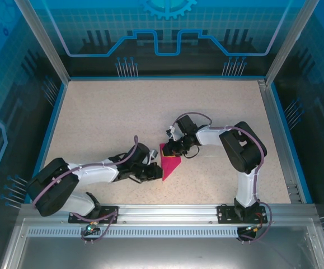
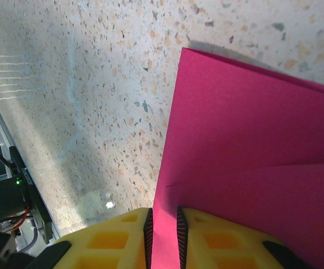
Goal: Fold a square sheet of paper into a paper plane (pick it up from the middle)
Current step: Fourth fold the wing at the center of the table.
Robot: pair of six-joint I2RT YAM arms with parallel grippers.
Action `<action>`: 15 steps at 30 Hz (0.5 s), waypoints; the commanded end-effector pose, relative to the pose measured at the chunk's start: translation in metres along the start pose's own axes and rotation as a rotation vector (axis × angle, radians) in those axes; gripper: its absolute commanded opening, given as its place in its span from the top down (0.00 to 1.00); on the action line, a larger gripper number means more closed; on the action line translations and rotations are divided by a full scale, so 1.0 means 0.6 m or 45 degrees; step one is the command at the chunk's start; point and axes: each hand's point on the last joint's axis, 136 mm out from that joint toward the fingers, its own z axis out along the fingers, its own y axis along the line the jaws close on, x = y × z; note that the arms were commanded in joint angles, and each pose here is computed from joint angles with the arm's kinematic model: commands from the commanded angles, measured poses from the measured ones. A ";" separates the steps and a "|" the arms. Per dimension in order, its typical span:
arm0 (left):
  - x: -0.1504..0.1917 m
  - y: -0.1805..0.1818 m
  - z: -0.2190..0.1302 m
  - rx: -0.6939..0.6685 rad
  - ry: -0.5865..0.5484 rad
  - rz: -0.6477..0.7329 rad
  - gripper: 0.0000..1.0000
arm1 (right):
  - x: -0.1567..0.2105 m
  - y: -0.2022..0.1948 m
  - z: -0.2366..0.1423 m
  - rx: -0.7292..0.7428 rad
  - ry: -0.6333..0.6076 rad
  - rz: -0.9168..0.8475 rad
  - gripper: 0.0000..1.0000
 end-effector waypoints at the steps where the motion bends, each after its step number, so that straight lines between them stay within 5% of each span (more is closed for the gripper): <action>1: -0.043 -0.035 -0.006 0.037 -0.102 0.041 0.82 | 0.064 -0.111 0.036 0.257 0.110 0.146 0.78; 11: -0.063 0.005 0.052 -0.044 -0.115 0.015 0.83 | 0.061 -0.102 0.035 0.235 0.103 0.145 0.77; 15: -0.036 0.067 0.068 -0.171 -0.062 -0.060 0.94 | 0.052 -0.086 0.028 0.209 0.084 0.132 0.77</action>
